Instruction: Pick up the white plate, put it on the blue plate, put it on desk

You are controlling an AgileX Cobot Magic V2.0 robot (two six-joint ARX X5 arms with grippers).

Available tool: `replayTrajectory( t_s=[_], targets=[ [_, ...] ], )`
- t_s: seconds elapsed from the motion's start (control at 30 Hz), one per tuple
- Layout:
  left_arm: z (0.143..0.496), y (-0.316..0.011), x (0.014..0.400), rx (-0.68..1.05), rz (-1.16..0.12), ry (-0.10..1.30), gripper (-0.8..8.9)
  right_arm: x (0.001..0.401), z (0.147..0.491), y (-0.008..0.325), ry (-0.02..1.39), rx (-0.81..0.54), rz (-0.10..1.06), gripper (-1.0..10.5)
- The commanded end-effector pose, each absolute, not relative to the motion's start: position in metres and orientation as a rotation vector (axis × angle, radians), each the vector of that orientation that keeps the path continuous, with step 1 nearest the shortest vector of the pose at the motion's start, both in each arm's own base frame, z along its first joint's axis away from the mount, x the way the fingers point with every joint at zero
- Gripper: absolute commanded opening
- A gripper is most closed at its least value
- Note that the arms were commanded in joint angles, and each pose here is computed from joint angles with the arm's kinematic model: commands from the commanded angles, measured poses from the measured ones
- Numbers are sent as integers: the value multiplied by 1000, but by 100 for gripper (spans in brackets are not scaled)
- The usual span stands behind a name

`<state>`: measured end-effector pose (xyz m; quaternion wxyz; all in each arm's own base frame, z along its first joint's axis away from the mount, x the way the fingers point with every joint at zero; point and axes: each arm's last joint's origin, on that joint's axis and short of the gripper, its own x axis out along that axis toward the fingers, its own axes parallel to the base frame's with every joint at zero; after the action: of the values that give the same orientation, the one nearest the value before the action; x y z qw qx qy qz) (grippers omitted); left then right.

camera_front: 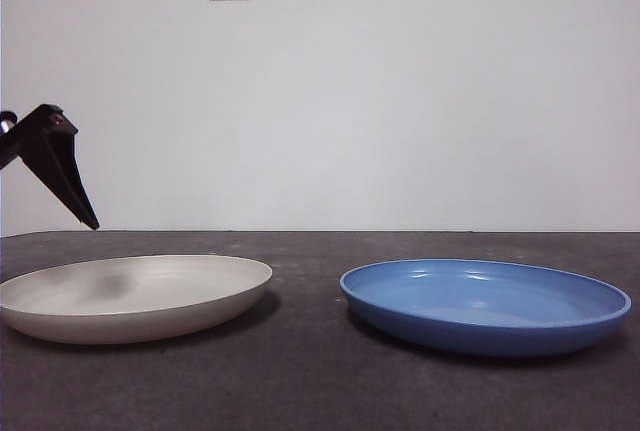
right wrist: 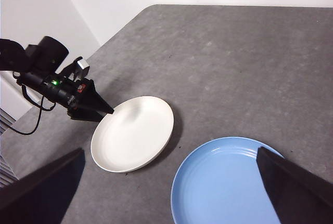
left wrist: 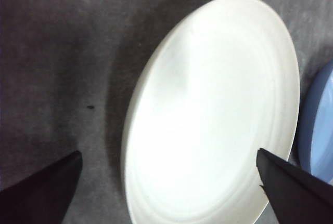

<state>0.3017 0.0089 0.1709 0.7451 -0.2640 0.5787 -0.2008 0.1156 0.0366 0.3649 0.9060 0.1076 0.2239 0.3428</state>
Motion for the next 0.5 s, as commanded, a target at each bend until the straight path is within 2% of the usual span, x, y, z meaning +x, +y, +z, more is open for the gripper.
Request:
replayTrajectory(
  t_s=[0.03, 0.17, 0.37, 0.5],
  targets=[
    [166, 9, 308, -579, -479, 1267, 611, 115, 370, 37, 440, 211, 720, 604],
    [164, 9, 308, -579, -478, 1271, 534, 115, 370, 37, 440, 211, 720, 604],
    [163, 10, 308, -545, -436, 1281, 300, 115, 370, 37, 439, 210, 720, 604],
    [161, 10, 309, -536, -419, 1291, 223, 115, 370, 37, 439, 210, 719, 604]
  ],
)
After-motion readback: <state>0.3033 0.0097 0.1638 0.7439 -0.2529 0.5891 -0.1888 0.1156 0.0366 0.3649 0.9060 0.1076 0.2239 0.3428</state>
